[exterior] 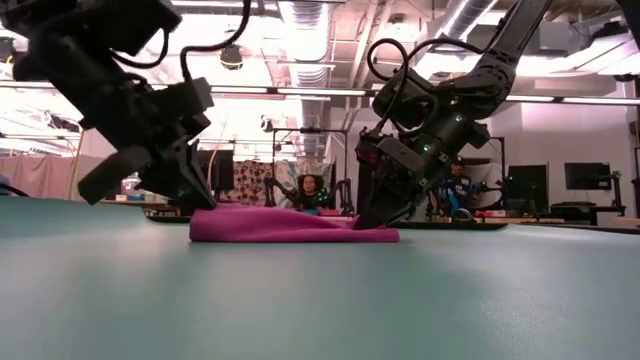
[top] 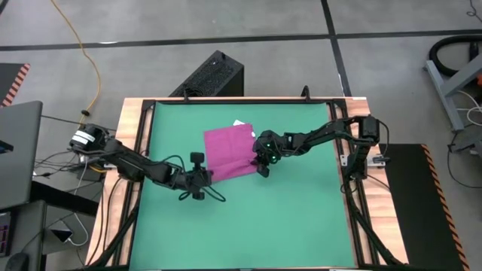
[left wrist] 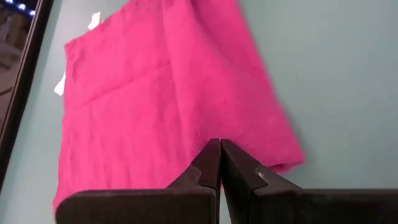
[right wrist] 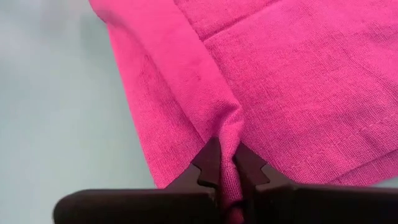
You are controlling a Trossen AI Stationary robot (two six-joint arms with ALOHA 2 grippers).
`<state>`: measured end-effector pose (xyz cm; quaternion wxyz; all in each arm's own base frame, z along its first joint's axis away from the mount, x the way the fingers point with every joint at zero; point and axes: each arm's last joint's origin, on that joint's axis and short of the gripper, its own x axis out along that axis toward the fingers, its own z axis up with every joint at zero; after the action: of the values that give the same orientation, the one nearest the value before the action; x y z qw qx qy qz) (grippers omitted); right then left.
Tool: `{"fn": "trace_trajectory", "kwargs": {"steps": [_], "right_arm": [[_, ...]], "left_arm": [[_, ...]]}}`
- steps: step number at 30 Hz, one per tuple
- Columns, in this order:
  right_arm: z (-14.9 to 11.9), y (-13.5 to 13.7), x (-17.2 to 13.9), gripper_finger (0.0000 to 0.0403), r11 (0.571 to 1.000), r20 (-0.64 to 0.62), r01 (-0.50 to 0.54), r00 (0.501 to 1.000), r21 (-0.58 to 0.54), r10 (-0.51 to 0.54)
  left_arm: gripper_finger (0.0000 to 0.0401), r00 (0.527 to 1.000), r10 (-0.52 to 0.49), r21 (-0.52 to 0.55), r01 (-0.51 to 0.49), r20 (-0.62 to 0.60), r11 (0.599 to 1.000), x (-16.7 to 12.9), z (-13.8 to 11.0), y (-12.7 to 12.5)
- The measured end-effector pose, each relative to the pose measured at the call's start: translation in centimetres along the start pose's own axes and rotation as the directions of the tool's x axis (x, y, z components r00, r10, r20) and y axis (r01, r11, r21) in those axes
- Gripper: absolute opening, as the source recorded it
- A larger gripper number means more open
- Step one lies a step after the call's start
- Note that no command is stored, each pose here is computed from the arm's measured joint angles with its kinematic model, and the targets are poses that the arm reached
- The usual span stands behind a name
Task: Roll towel into tight, uniform cylinder
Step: Roll the pink towel
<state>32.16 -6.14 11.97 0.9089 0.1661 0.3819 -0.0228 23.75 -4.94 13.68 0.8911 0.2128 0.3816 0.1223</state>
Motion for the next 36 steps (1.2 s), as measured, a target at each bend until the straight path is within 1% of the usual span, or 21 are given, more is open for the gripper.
{"fn": "trace_trajectory", "kwargs": {"steps": [4,8,13,15,19,25,29,31,34,36], "right_arm": [[0.1,0.0,0.0,0.0035,1.000,0.009,0.015,1.000,-0.003,-0.015],[0.1,0.0,0.0,0.0035,1.000,0.016,0.014,1.000,-0.020,-0.014],[0.3,0.1,-0.2,0.0037,0.999,0.024,0.018,1.000,-0.027,-0.017],[0.4,0.2,-0.4,0.0045,0.999,0.027,0.021,0.999,-0.032,-0.020],[0.6,0.4,-1.3,0.0072,0.999,0.023,0.033,0.999,-0.031,-0.032],[1.3,0.9,-2.6,0.0106,0.998,0.054,0.042,0.998,-0.041,-0.040],[1.3,0.9,-2.8,0.0119,0.998,0.050,0.043,0.998,-0.039,-0.041],[1.2,0.9,-2.8,0.0122,0.998,0.036,0.053,0.998,-0.040,-0.051],[1.2,0.9,-2.9,0.0123,0.995,0.032,0.078,0.997,-0.069,-0.075],[1.3,0.8,-3.1,0.0123,0.993,0.037,0.080,0.996,-0.082,-0.077]], "left_arm": [[0.0000,1.000,-0.006,-0.022,0.006,-0.019,1.000,0.4,-0.8,0.4],[0.0000,1.000,-0.014,-0.056,0.016,0.023,0.998,0.7,-1.3,0.6],[0.0000,0.999,-0.018,-0.071,0.021,0.037,0.997,0.8,-1.6,0.7],[0.0000,0.999,-0.018,-0.071,0.021,0.038,0.997,0.8,-1.5,0.7],[0.0000,0.999,-0.018,-0.075,0.022,0.046,0.997,0.8,-1.5,0.7],[0.0000,0.998,-0.023,-0.074,0.027,0.065,0.997,0.8,-1.3,0.7],[0.0000,0.986,0.003,-0.069,0.009,0.164,0.998,0.3,-0.2,0.5],[0.0000,0.981,0.017,-0.059,-0.006,0.193,0.998,0.2,0.4,0.5],[0.0000,0.981,0.028,-0.060,-0.016,0.191,0.998,0.3,0.4,0.6],[0.0000,0.983,0.013,-0.071,0.000,0.185,0.997,0.4,0.3,0.6]]}}
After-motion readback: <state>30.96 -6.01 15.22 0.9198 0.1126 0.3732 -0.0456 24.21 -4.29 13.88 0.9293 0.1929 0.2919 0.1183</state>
